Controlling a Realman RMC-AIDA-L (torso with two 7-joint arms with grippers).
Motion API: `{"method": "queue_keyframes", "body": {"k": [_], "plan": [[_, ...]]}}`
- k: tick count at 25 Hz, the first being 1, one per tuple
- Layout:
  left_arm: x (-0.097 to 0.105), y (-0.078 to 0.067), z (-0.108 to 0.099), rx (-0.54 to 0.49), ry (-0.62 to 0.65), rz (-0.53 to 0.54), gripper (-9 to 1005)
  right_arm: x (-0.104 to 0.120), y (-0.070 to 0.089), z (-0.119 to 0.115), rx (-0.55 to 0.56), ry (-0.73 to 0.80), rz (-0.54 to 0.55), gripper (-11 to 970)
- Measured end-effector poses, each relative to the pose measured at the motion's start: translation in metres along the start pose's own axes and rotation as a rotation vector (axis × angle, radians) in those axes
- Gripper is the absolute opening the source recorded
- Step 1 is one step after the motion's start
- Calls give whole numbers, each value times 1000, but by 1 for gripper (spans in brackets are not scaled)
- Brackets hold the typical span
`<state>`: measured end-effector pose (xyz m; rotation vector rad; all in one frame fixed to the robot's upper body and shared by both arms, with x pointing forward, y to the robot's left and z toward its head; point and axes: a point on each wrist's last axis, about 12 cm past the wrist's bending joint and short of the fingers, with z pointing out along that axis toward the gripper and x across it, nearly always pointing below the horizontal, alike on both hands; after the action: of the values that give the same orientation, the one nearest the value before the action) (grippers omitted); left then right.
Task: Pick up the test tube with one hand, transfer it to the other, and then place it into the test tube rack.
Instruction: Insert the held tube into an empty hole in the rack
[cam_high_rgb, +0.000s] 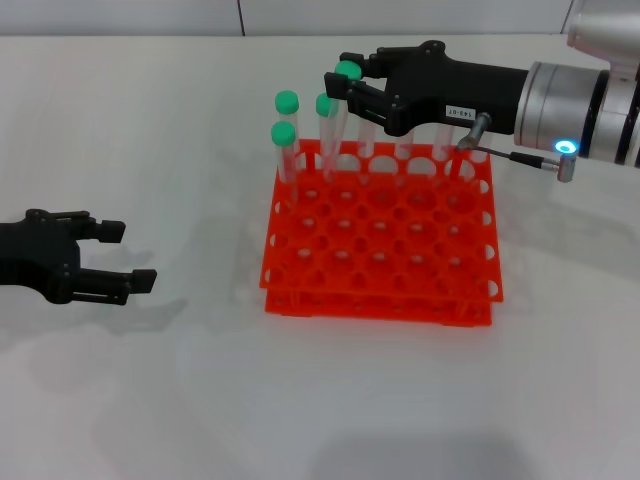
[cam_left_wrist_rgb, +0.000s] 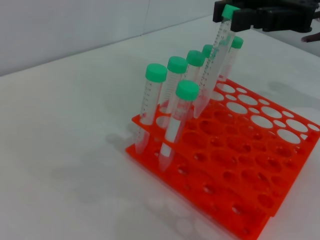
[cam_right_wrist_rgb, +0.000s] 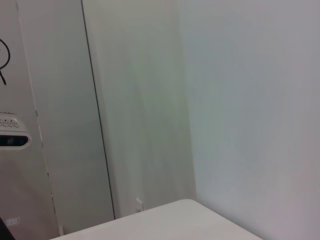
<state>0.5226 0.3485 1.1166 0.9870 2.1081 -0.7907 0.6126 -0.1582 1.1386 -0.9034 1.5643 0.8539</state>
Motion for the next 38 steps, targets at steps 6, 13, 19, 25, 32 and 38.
{"method": "queue_keyframes", "body": {"k": [6,13,19,25,32,38], "plan": [[0,0,0,1,0,1,889,2,0,0,4,5,-2,309],[1,-1,1,2,-2,5,889,5,0,2,10,3,-4,312],[1,-1,1,2,-2,6,889,7,1,4,11,17,-9,314],[1,-1,2,4,-3,5,889,8,2,6,9,27,-8,316],[2,-2,4,7,-5,2,889,11,3,7,7,36,-8,319],[2,-3,4,8,-6,2,889,13,4,8,11,49,-10,321]]}}
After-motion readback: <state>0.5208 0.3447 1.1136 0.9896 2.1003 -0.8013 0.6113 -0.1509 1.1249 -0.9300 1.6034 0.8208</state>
